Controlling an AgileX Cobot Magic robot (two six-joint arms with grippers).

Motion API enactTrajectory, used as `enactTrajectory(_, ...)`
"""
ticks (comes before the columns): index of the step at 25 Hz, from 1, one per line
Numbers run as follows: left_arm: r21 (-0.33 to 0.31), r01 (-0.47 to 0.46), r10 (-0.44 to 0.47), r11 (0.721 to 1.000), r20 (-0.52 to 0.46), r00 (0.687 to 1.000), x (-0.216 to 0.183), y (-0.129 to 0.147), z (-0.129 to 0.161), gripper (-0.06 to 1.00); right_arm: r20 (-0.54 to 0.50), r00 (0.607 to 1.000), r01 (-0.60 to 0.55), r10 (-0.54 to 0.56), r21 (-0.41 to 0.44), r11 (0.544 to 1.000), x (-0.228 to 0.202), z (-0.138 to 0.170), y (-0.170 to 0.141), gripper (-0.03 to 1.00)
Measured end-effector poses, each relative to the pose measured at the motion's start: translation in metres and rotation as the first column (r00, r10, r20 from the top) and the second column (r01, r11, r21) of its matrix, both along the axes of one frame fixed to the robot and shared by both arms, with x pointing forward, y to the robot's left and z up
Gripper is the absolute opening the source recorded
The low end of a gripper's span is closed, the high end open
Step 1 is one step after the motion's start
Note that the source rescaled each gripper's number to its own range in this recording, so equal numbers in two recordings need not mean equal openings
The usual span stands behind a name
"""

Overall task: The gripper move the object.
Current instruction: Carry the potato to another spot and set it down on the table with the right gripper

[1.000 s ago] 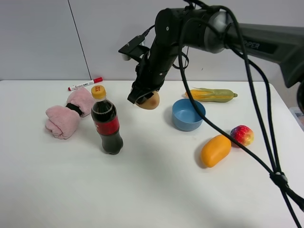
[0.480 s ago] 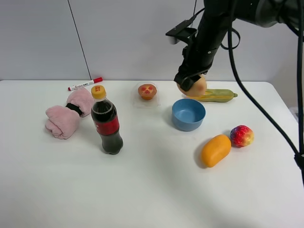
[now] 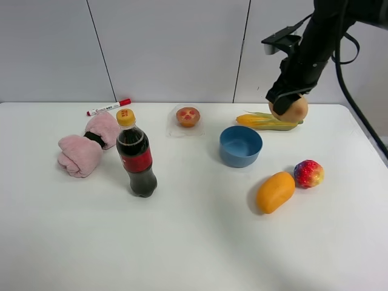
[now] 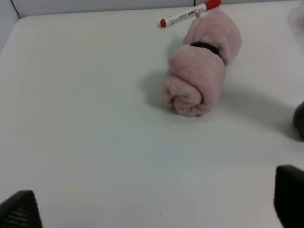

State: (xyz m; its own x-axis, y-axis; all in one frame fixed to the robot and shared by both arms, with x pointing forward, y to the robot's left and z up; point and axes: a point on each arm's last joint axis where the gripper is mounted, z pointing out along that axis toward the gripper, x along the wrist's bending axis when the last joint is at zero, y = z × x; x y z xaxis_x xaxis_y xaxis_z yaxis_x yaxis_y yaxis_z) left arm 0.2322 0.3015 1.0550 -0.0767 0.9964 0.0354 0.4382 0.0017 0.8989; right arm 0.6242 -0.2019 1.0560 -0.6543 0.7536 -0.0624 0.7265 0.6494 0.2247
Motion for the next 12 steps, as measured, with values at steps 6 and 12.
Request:
enactTrajectory(6,0.000,0.000,0.000,1.000,0.000,1.000,0.000,0.000,0.000,1.00,-0.037,0.994,0.099,-0.100,-0.037,0.994,-0.029,-0.004,-0.048,0.00)
enactTrajectory(12,0.000,0.000,0.000,1.000,0.000,1.000,0.000,0.000,0.000,1.00,0.105,0.977,0.189,-0.185,-0.030,0.982,-0.054,-0.024,-0.083,0.00)
